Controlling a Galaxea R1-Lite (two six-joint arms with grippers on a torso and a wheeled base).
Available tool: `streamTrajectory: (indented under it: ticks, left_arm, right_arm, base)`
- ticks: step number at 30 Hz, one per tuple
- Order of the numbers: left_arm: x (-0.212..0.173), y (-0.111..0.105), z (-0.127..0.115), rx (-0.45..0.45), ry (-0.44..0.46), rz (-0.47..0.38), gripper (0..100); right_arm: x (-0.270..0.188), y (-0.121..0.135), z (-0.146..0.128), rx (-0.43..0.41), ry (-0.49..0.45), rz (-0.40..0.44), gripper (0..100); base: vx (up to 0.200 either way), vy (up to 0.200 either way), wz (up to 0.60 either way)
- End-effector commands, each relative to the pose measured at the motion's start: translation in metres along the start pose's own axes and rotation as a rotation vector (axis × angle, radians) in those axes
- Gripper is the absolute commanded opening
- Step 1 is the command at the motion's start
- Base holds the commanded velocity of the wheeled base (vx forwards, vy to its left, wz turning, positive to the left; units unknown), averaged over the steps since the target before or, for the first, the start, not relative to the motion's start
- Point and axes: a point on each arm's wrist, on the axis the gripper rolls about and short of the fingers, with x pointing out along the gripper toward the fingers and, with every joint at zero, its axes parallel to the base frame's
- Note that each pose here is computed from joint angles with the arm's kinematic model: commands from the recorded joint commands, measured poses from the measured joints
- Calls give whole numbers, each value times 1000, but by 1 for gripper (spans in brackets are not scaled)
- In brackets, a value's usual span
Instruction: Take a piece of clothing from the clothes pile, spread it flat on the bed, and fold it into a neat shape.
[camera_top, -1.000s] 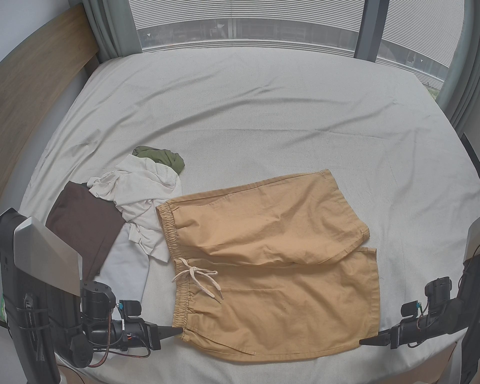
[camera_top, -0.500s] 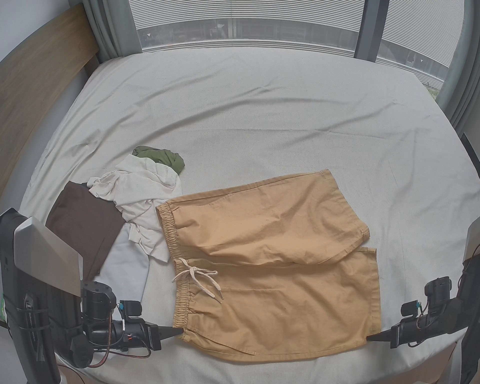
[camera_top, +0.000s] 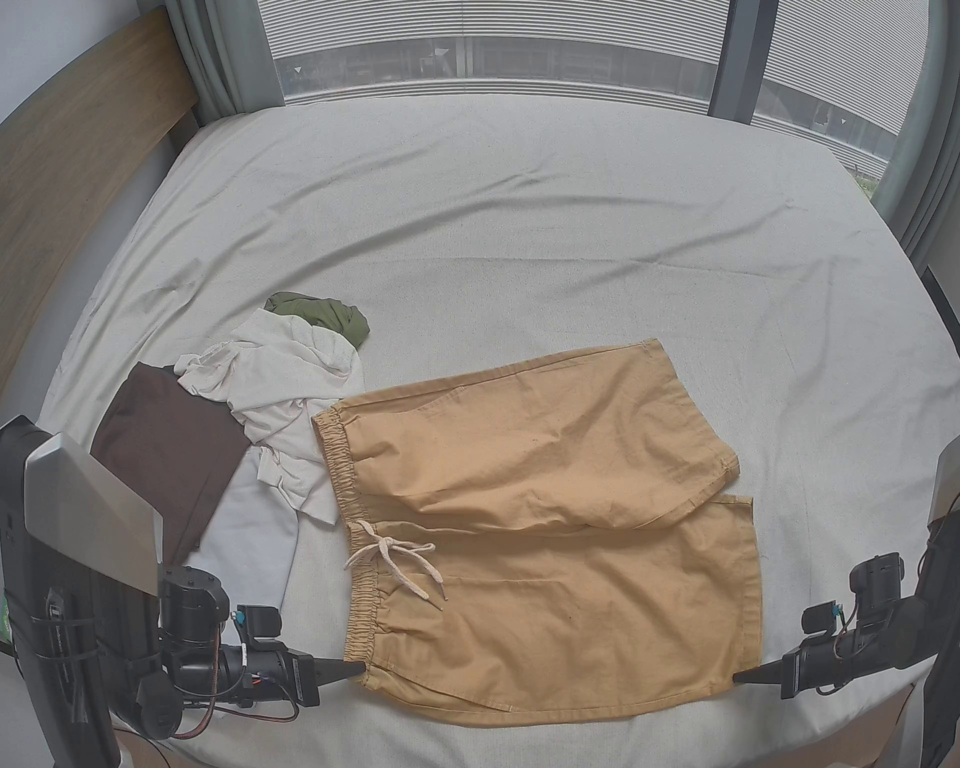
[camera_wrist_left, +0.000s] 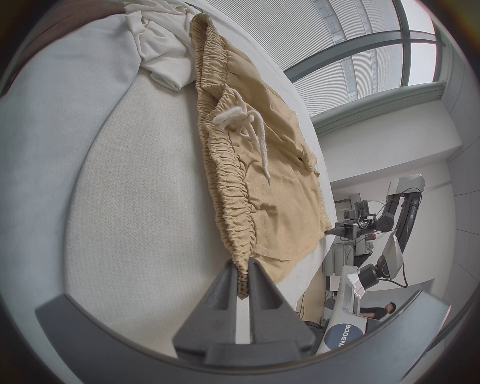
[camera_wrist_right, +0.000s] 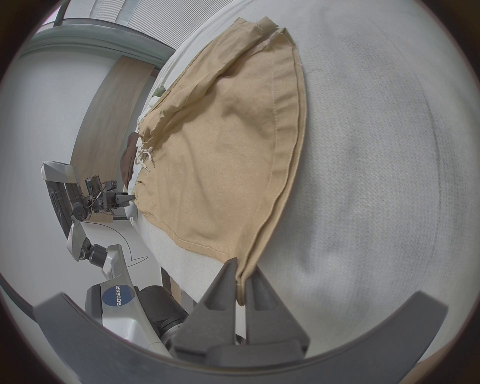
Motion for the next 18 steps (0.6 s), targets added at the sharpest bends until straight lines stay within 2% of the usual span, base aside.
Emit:
streamTrajectory:
  ticks: [1, 9, 14, 18]
  left_arm:
    - [-5, -1, -2, -11, 3, 4, 0]
    - [-5, 1, -5, -31, 22, 17, 0]
    - [-6, 3, -10, -47, 63, 28, 0]
    - [-8, 1, -13, -23, 99, 34, 0]
  right_arm:
    - [-5, 7, -2, -12, 5, 6, 0]
    - [-12, 17, -1, -39, 9, 13, 0]
    - [-18, 28, -1, -66, 13, 25, 0]
    - [-22, 36, -2, -83, 22, 36, 0]
  base:
    - [0, 0, 0]
    - [0, 0, 0]
    - [0, 0, 0]
    - [0, 0, 0]
